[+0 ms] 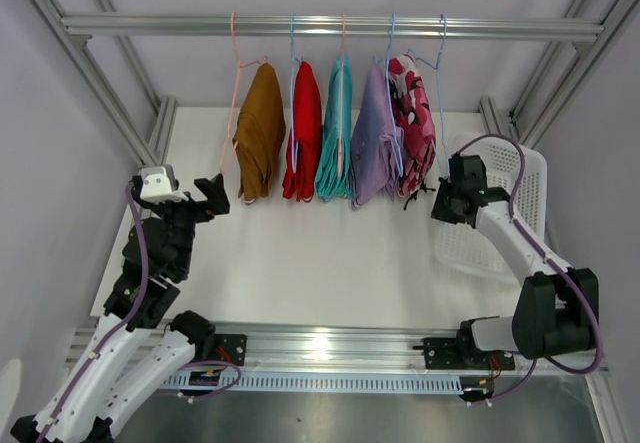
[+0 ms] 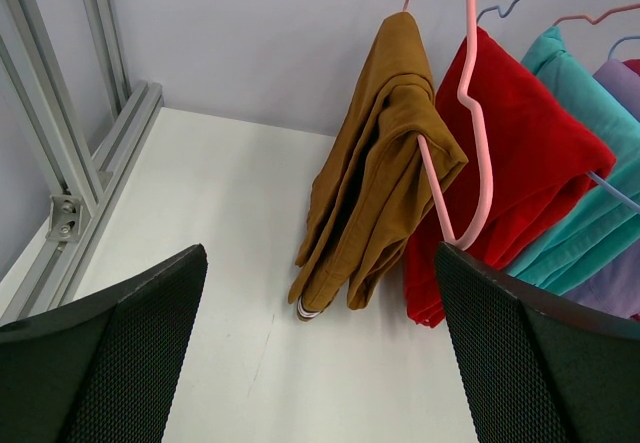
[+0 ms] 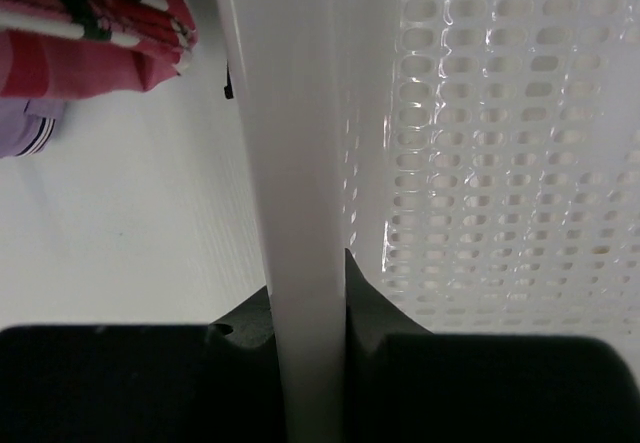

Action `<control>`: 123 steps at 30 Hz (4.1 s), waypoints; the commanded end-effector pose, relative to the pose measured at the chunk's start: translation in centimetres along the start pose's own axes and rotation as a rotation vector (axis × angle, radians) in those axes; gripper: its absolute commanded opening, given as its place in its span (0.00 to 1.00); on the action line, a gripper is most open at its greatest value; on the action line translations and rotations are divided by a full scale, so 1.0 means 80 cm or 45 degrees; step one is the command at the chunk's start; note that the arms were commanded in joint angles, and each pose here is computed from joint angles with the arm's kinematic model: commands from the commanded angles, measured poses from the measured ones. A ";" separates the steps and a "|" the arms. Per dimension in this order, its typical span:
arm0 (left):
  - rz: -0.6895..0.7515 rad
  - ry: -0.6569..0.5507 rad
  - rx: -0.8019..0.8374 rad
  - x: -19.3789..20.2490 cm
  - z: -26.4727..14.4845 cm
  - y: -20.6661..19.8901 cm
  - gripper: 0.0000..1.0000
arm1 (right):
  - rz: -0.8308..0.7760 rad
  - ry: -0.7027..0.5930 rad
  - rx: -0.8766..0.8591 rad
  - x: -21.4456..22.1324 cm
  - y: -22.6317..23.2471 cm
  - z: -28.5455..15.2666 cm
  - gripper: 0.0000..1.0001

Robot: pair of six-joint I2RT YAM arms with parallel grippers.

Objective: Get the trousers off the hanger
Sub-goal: Place the bin at the corner of the board.

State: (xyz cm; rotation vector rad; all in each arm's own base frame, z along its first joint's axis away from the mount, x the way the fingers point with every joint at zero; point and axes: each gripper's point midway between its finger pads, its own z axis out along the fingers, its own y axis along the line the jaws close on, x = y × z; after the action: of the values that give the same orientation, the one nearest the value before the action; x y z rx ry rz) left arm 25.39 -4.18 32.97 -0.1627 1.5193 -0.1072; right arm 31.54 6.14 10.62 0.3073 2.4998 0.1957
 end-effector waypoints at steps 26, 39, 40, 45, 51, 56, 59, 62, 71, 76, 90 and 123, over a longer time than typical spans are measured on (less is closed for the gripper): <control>0.017 -0.028 0.050 -0.015 0.000 -0.010 0.99 | -0.036 0.106 -0.201 -0.037 0.060 0.040 0.66; 0.012 -0.027 0.075 -0.015 -0.002 -0.014 0.99 | 0.083 -0.042 0.063 -0.055 -0.001 -0.043 0.78; 0.013 -0.025 0.077 -0.014 -0.002 -0.015 0.99 | 0.098 -0.058 0.070 -0.056 -0.004 -0.049 0.78; 0.009 -0.027 0.085 -0.016 -0.003 -0.016 1.00 | 0.160 -0.173 0.122 -0.056 -0.020 -0.100 0.77; 0.006 -0.028 0.091 -0.016 -0.004 -0.016 0.99 | 0.254 -0.182 0.155 -0.016 -0.038 -0.128 0.65; -0.002 -0.028 0.101 -0.018 -0.005 -0.018 0.99 | 0.328 -0.250 0.095 0.013 -0.040 -0.156 0.39; -0.004 -0.027 0.107 -0.018 -0.005 -0.019 0.99 | 0.361 -0.233 0.099 0.029 -0.043 -0.165 0.28; -0.007 -0.029 0.109 -0.020 -0.006 -0.019 0.99 | 0.393 -0.194 0.112 0.047 -0.043 -0.168 0.25; -0.018 -0.034 0.120 -0.022 -0.008 -0.020 0.99 | 0.637 -0.295 0.275 0.074 -0.082 -0.184 0.30; -0.024 -0.036 0.130 -0.023 -0.009 -0.022 0.99 | 0.643 -0.171 0.205 0.107 -0.071 -0.175 0.31; -0.032 -0.038 0.137 -0.024 -0.011 -0.022 0.99 | 0.690 -0.068 0.258 0.138 -0.075 -0.162 0.56; -0.014 -0.028 0.149 -0.020 -0.008 -0.027 0.99 | 0.782 -0.277 0.423 0.047 -0.127 -0.089 0.62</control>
State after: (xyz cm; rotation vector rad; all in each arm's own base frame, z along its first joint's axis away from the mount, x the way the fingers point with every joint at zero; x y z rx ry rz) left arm 24.94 -5.58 33.32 -0.0899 1.5198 -0.1690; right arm 17.86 -0.91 9.86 1.2569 2.3219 0.0011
